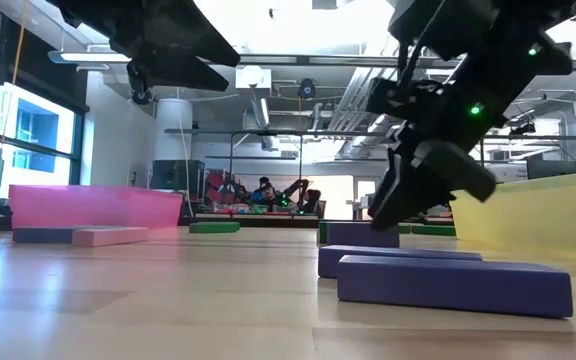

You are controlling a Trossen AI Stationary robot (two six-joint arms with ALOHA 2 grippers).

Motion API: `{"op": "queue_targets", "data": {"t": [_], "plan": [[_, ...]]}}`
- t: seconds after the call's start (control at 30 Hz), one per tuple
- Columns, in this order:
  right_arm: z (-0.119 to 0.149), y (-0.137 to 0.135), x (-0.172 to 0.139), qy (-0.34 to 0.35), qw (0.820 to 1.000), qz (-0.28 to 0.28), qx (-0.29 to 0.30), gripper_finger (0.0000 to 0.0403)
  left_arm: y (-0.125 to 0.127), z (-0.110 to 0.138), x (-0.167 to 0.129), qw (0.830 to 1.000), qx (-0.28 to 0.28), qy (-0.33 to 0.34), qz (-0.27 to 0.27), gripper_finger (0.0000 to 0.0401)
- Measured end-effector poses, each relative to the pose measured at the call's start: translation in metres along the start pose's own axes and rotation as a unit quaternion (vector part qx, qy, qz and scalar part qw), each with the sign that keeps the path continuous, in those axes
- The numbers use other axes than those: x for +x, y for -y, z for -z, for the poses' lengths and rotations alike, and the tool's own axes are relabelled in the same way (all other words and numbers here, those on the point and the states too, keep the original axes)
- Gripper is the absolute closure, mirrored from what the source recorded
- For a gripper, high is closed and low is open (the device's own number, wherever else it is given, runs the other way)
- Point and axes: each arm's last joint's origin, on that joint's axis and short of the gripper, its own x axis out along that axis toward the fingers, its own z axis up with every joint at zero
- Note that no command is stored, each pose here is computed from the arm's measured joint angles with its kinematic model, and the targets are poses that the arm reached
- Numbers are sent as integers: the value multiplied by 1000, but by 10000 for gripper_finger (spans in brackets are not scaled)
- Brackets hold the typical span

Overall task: Sort blocks
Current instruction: Put the blue block into the yellow bin

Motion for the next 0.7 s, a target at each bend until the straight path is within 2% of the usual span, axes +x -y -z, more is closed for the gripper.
{"op": "queue_targets", "data": {"t": [0.17,0.37,0.53,0.63,0.7], "plan": [[0,10,5,-12,1000,-1,9,253,0,0,0,1000,1,-1,-1,183],[5,22,13,-63,994,-75,43,253,0,1,0,1000,2,-2,-1,183],[5,23,13,-66,993,-91,48,254,0,1,0,1000,3,-3,-1,183],[5,23,14,-64,992,-93,52,271,0,1,0,1000,3,-3,-1,183],[3,21,13,-56,992,-97,52,295,0,1,0,1000,3,-3,-1,183]]}}
